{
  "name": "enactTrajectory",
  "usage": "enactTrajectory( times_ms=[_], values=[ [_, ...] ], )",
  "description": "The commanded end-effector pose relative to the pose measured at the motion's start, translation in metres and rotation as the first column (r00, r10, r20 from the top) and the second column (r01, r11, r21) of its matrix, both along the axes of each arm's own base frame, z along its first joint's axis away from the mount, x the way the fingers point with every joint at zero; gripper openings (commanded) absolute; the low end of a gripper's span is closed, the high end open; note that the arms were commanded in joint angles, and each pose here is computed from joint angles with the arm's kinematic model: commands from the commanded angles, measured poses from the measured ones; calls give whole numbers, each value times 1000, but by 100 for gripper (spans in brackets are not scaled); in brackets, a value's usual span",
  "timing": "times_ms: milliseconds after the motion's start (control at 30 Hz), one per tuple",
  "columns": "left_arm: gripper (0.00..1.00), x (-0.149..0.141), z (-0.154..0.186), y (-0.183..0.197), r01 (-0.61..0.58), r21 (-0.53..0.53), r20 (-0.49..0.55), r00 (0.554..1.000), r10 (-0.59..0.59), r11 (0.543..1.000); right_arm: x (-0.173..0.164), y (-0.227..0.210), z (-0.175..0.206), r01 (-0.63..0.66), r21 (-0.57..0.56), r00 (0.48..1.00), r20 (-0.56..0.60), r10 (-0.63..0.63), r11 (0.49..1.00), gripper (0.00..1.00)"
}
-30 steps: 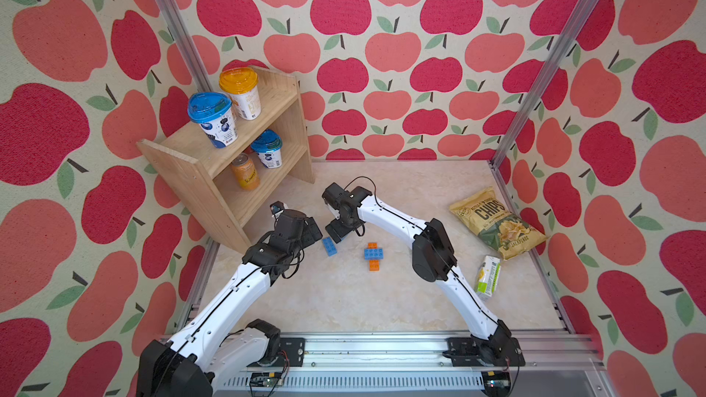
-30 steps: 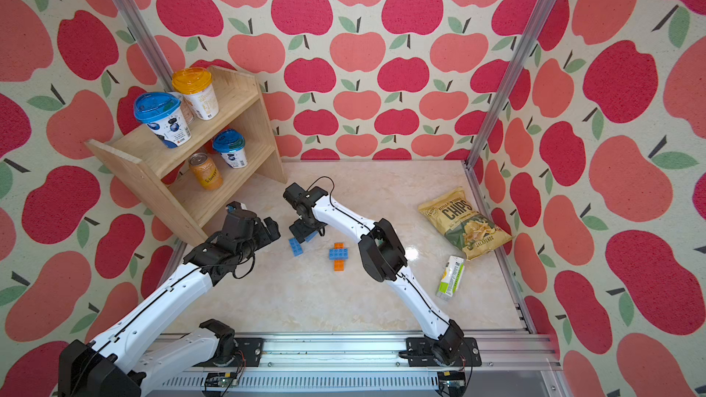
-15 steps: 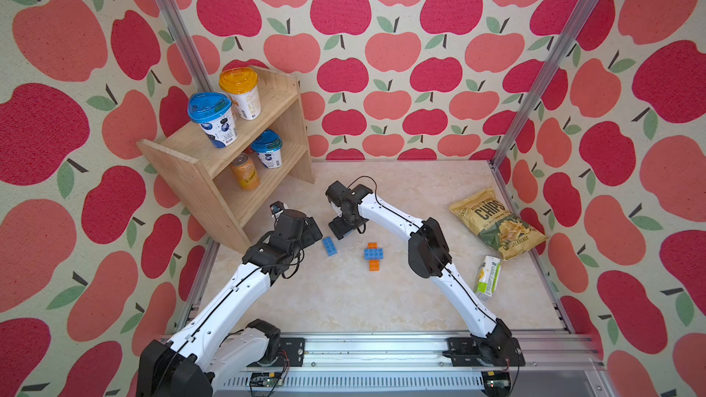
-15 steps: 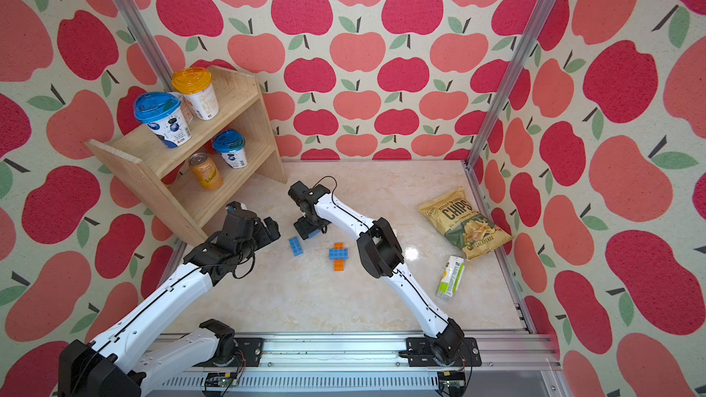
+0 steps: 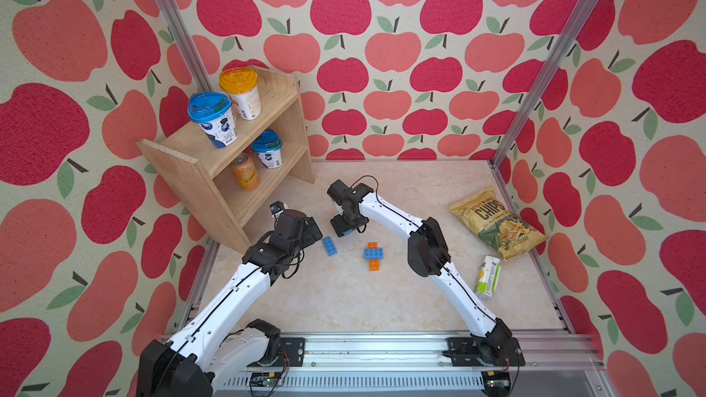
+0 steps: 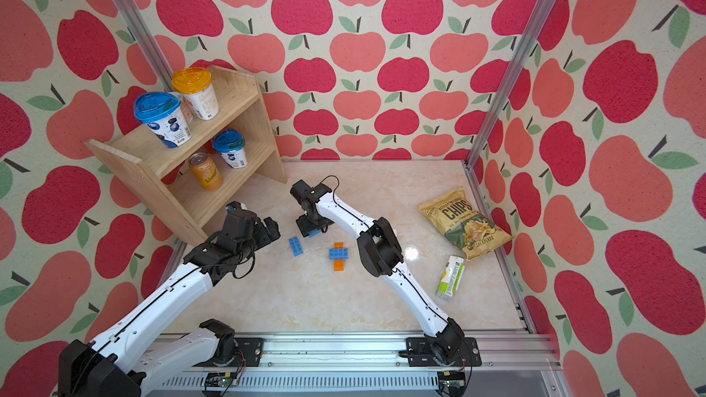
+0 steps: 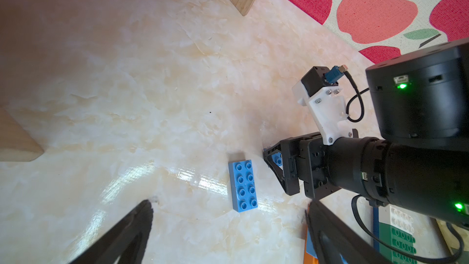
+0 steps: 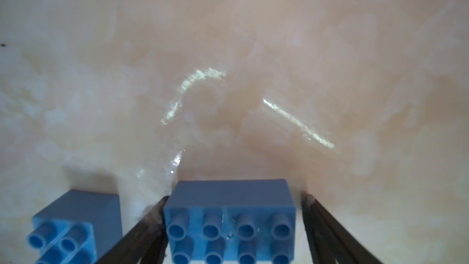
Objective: Assemble a rectangle with lego
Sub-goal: Pick up the lego brick from the center of the board.
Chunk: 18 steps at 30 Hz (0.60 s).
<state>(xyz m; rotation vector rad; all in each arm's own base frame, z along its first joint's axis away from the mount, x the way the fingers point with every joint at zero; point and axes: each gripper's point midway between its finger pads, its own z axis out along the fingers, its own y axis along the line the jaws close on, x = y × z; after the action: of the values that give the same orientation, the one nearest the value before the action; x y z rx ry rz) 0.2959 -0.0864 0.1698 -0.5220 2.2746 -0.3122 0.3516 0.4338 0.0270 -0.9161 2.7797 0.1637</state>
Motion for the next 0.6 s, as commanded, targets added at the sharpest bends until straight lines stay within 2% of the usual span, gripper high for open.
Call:
enactTrajectory(
  times_ms=[0, 133, 267, 500, 567],
  values=[
    [97, -1, 7, 5, -5, 17, 4, 1000, 5, 1000, -15, -12, -11, 66, -46, 994, -85, -70, 997, 82],
    [97, 0, 8, 5, -6, 16, 7, 1000, 6, 1000, -19, -10, -10, 54, -48, 995, -81, -58, 997, 82],
    [97, 0, 7, 3, -1, 12, 3, 1000, 1, 1000, -18, -7, -13, 36, -48, 996, -74, -39, 998, 74],
    [97, 0, 8, 4, -2, 14, 6, 1000, 1, 1000, -18, -10, -12, 43, -60, 997, -68, -47, 997, 46],
    [97, 0, 8, 3, 1, 13, 8, 1000, -1, 1000, -15, -10, -5, 60, -55, 997, -45, -62, 997, 42]
  ],
)
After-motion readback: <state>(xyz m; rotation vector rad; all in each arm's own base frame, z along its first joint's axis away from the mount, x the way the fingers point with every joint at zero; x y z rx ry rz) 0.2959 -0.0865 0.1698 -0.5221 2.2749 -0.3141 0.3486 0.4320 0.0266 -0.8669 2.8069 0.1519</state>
